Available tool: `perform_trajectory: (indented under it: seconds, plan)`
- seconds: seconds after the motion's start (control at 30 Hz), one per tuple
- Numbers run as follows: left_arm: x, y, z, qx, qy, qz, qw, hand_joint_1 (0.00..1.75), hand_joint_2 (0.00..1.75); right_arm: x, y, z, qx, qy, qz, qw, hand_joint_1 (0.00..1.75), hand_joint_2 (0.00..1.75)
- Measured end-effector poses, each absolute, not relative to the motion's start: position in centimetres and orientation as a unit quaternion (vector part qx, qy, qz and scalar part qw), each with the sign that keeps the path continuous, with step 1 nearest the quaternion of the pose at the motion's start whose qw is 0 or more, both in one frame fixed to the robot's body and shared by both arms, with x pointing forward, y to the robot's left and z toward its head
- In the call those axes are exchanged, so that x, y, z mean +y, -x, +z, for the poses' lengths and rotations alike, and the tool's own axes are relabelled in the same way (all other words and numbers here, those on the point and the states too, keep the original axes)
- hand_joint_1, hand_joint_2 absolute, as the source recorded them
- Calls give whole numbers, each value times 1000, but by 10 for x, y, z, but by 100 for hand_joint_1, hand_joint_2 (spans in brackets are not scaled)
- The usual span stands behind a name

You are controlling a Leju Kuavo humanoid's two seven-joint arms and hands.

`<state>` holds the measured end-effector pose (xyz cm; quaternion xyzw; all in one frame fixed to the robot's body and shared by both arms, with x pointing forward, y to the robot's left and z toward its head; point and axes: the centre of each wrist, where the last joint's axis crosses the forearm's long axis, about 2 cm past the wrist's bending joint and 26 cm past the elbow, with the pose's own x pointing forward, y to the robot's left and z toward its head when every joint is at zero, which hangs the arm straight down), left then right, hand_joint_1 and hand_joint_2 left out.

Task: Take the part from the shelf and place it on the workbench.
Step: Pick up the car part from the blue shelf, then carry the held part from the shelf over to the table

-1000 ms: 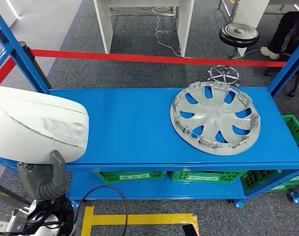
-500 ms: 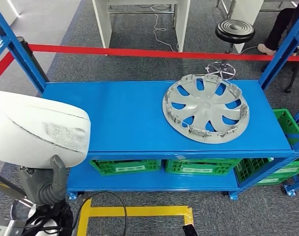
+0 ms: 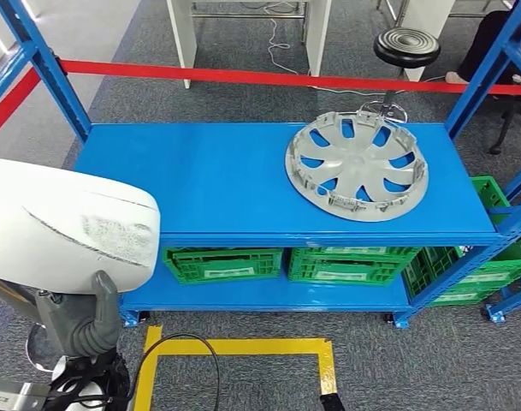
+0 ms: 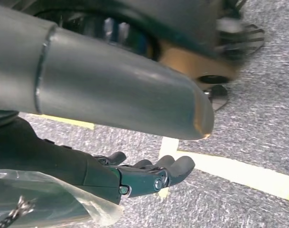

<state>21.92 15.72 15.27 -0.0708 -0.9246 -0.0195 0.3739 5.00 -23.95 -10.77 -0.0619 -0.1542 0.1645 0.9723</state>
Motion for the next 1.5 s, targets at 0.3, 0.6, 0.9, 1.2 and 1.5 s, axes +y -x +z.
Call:
perform_trajectory:
  seconds: [0.3,0.6,0.9,1.2,1.5]
  plan:
    - [157,-218,152,-924,76,-24,375,175,175,-239,-49,-108,-156,52,168,972,0,0]
    - [160,-217,150,-926,57,-32,371,175,175,-240,-48,-108,-191,65,165,965,0,0]
    - [161,-215,148,-926,52,-38,372,175,175,-242,-45,-109,-201,57,148,967,0,0]
    - [163,-212,145,-927,40,-49,370,175,175,-243,-44,-109,-201,20,147,968,0,0]
    - [165,-211,142,-925,39,-53,373,175,175,-243,-40,-110,-193,0,144,971,0,0]
